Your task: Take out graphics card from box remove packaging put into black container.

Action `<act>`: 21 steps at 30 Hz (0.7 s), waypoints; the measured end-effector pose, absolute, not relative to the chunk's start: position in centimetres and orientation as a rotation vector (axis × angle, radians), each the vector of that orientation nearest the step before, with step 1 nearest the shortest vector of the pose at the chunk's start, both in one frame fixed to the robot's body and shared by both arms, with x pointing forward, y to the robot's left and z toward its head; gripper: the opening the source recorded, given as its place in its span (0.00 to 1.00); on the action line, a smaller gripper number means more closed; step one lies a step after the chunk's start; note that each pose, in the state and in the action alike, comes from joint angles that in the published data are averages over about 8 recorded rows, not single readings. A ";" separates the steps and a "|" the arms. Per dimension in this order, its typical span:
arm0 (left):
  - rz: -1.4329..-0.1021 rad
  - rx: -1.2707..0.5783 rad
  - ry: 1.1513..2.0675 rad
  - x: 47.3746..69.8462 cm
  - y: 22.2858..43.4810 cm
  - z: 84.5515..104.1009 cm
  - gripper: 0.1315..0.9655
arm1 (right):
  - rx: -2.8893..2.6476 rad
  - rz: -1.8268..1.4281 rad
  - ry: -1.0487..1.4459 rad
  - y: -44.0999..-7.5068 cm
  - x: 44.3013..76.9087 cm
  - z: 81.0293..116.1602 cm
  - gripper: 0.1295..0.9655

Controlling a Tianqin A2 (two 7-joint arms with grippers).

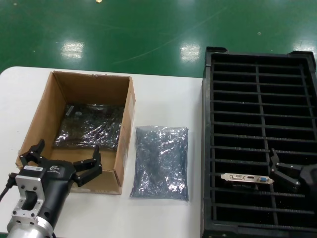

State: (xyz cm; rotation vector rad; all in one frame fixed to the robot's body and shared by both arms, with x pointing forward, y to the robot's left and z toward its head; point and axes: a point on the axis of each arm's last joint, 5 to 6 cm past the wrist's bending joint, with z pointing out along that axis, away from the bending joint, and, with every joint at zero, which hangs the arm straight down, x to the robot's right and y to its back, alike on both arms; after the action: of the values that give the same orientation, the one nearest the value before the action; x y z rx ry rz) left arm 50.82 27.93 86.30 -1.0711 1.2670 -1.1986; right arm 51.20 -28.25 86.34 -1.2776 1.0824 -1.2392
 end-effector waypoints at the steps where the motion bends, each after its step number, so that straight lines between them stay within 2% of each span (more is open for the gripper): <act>1: -1.199 -1.071 1.267 50.8 27.9 86.3 1.00 | -1.278 -1.239 1.083 -28.2 51.2 86.3 1.00; 21: -1.199 -1.071 1.267 50.8 27.9 86.3 1.00 | -1.278 -1.239 1.083 -28.2 51.2 86.3 1.00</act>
State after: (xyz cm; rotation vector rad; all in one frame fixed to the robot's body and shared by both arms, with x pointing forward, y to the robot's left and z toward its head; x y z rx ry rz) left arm 50.82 27.93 86.30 -1.0713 1.2670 -1.1986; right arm 51.20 -28.25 86.33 -1.2776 1.0826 -1.2392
